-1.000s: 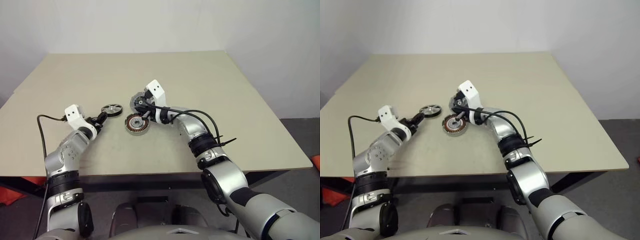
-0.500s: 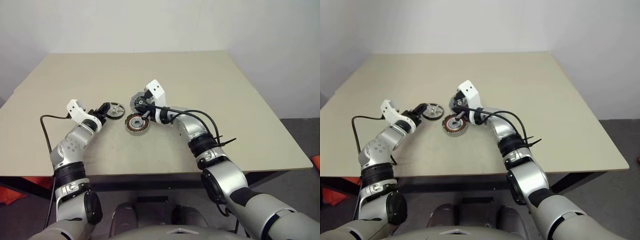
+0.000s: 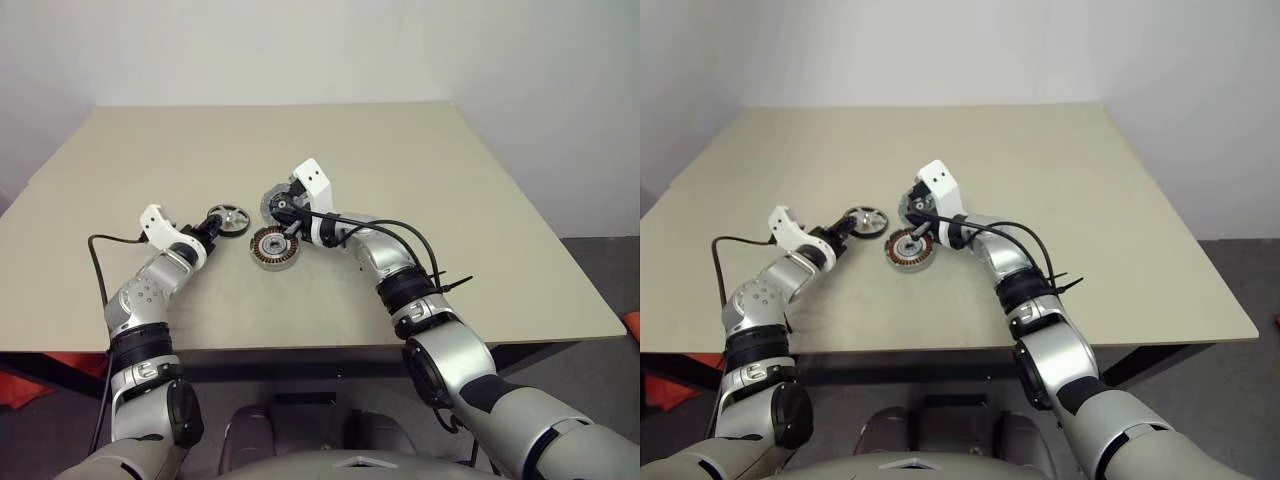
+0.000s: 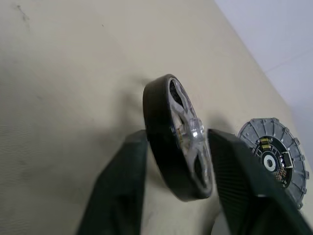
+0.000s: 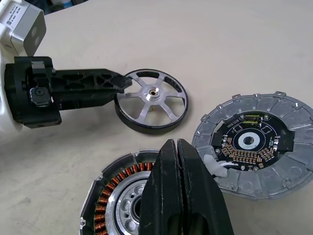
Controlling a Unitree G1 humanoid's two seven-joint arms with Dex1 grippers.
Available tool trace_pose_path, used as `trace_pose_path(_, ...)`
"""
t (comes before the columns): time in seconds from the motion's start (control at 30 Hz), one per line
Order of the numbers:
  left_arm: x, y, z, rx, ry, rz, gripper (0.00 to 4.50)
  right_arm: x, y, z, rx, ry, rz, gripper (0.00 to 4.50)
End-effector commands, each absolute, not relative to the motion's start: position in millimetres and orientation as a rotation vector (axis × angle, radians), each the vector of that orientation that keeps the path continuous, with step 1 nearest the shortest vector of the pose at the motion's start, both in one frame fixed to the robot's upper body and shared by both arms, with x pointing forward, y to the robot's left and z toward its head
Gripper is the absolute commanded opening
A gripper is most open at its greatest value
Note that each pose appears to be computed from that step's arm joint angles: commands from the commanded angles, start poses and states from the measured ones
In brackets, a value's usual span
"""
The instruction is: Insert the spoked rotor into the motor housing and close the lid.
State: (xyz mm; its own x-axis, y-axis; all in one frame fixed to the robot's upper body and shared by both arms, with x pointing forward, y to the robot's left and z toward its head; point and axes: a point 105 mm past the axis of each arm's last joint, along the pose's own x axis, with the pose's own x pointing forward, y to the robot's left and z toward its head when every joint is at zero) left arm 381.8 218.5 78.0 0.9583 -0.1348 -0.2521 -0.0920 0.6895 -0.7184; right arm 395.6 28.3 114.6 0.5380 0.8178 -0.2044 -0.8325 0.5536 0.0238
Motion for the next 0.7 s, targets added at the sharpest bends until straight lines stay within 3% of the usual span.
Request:
trace_pose_path(0.03, 383.7, 217.5, 88.6, -0.793, 0.268, -0.053, 2.1, 397.2, 33.0, 135.5, -0.081, 0.121, 0.993, 0.0)
trace_pose_path(0.23, 383.6, 217.0, 89.9, -0.785, 0.263, -0.065, 2.1, 397.1, 33.5, 135.6, -0.084, 0.118, 0.993, 0.0)
trace_pose_path(0.33, 383.6, 217.3, 89.7, -0.789, 0.264, -0.063, 1.52, 397.7, 32.9, 138.5, -0.082, 0.112, 0.992, 0.0)
trace_pose_path(0.47, 383.4, 217.2, 89.2, -0.791, 0.267, -0.064, 0.38, 399.4, 31.1, 145.3, -0.072, 0.097, 0.986, 0.0)
trace_pose_path(0.7, 382.9, 215.3, 89.1, -0.794, 0.268, -0.072, 0.38, 403.5, 25.0, 164.0, -0.056, 0.046, 0.976, 0.0)
